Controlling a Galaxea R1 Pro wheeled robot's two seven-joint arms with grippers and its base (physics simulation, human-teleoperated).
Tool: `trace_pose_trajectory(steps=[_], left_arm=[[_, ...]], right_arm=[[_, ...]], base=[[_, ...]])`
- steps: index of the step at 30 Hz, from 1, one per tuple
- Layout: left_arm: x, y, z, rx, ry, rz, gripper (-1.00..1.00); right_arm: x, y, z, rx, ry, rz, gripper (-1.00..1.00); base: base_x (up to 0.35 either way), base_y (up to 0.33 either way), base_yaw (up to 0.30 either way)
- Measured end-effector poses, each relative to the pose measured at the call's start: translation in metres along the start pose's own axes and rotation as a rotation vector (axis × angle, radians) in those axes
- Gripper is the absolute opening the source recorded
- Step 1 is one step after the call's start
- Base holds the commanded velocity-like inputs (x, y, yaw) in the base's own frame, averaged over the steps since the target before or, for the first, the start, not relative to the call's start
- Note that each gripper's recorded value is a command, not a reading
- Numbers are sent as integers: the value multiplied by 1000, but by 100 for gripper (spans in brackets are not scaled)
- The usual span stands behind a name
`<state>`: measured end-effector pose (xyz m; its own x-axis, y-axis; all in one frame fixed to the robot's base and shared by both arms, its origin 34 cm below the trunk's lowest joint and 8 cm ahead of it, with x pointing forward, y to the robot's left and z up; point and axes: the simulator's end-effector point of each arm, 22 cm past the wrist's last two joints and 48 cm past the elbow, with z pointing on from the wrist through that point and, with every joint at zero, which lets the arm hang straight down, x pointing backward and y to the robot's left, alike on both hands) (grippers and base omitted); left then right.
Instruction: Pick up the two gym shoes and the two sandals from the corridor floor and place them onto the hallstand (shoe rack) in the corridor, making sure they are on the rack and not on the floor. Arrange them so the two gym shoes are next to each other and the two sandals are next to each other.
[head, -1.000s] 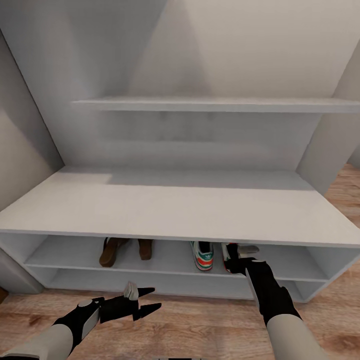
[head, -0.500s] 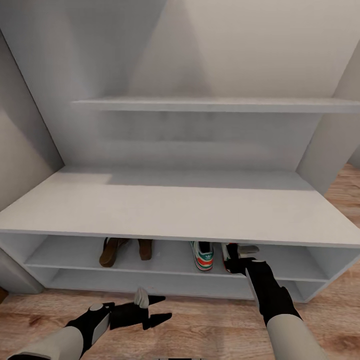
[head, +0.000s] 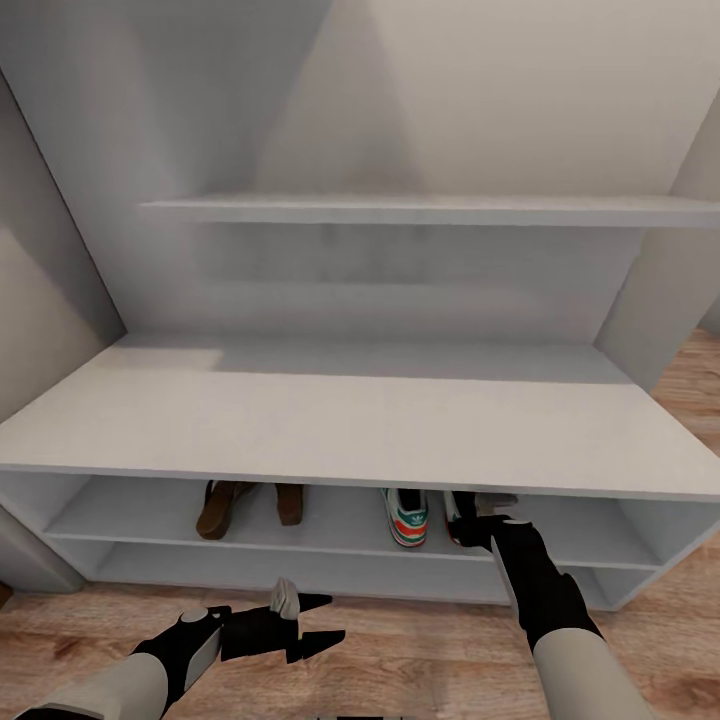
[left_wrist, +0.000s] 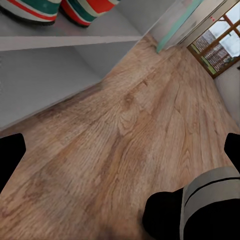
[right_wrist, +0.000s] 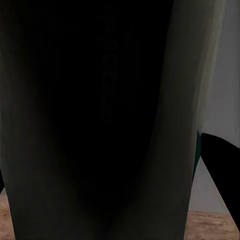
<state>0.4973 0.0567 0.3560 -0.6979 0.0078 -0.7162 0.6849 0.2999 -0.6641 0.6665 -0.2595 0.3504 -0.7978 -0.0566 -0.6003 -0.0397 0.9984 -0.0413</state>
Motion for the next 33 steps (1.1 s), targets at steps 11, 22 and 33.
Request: trace_pose_trajectory(steps=[11, 22, 33], left_arm=[[0, 0, 0, -1, -1, -1, 100], [0, 0, 0, -2, -1, -1, 100], [0, 1, 0, -2, -1, -2, 100]], right_arm=[[0, -2, 0, 9, 0, -12, -100], [0, -1, 0, 6, -1, -6, -100], [3, 2, 1, -5, 7, 4, 100]], base=[[57, 55, 0], [9, 9, 0], [0, 0, 0]])
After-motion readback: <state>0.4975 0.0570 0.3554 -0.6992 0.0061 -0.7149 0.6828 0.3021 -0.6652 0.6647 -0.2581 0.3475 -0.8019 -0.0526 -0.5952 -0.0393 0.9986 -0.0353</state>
